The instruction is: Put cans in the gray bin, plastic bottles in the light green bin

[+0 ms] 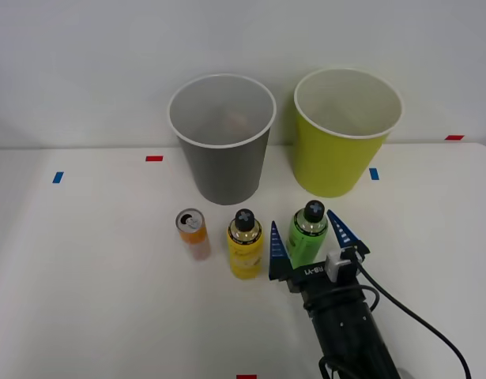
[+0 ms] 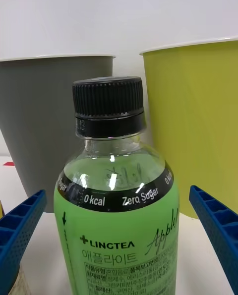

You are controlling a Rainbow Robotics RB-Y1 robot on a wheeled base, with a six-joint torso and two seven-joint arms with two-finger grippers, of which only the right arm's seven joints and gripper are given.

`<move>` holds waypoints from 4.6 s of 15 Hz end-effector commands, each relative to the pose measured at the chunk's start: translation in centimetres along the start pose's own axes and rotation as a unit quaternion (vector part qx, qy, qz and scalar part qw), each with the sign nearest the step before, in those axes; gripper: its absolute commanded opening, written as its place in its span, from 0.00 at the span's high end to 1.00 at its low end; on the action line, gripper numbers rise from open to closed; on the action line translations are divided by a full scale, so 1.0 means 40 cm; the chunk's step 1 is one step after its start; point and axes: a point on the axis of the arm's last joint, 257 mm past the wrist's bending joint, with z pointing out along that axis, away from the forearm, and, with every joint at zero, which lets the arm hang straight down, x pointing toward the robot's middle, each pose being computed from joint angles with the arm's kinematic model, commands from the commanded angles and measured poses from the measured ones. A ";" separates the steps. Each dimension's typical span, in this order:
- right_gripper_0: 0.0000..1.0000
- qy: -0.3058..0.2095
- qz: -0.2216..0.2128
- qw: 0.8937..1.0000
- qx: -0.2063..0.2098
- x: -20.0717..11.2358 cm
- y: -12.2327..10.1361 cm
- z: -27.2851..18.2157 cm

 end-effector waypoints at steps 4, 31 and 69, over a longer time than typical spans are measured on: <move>0.55 -0.001 -0.019 1.000 0.004 -0.002 -0.017 0.000; 1.00 -0.153 0.199 0.968 -0.020 -0.556 -0.156 -0.011; 0.75 -0.046 0.013 0.999 0.024 -0.680 -0.295 0.480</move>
